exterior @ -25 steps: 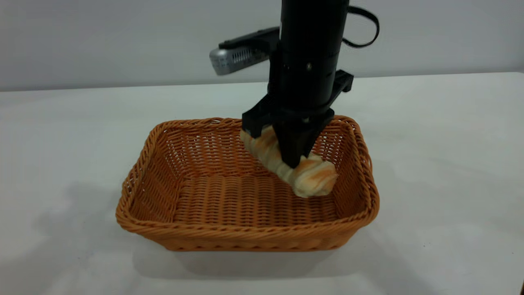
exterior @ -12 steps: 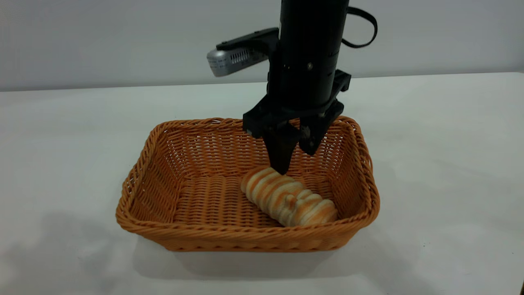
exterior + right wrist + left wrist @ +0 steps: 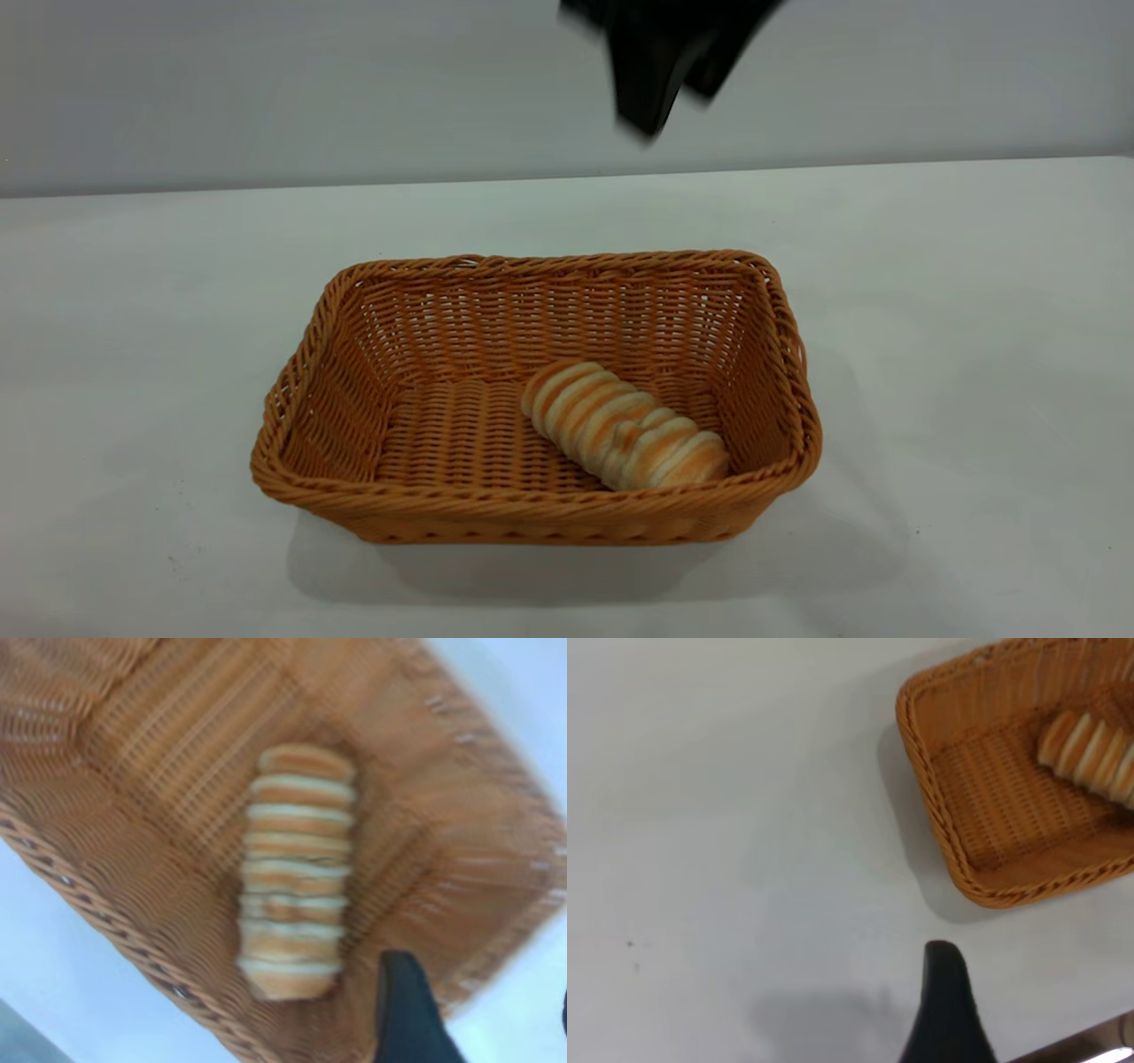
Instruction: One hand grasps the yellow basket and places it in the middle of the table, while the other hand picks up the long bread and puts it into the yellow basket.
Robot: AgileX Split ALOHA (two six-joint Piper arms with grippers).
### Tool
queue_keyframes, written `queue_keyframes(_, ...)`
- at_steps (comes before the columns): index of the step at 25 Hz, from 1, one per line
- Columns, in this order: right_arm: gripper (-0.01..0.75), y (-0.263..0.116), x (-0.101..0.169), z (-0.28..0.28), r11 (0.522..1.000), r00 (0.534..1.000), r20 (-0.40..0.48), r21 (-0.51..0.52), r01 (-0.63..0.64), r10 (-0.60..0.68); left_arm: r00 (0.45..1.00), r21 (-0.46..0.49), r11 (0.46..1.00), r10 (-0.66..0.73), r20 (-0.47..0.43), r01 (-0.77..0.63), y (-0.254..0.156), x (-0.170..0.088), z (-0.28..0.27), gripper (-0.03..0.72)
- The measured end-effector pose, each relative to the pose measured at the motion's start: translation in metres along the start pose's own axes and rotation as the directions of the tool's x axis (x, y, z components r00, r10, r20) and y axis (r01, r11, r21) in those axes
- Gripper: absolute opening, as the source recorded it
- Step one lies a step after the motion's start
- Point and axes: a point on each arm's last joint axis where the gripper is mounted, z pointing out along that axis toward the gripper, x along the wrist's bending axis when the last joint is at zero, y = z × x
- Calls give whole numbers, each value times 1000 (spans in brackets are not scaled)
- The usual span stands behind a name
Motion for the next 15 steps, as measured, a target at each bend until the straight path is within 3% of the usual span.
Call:
queue_keyframes(8, 403, -15, -2, -94, 995, 999, 48, -100, -11, 16, 1000, -135, 991, 17, -12, -19, -38, -4, -48, 581)
queue_keyframes(15, 403, -44, 2, -160, 991, 997, 56, -128, -50, 57, 1000, -125, 992, 23, -8, -23, -66, -6, -64, 581)
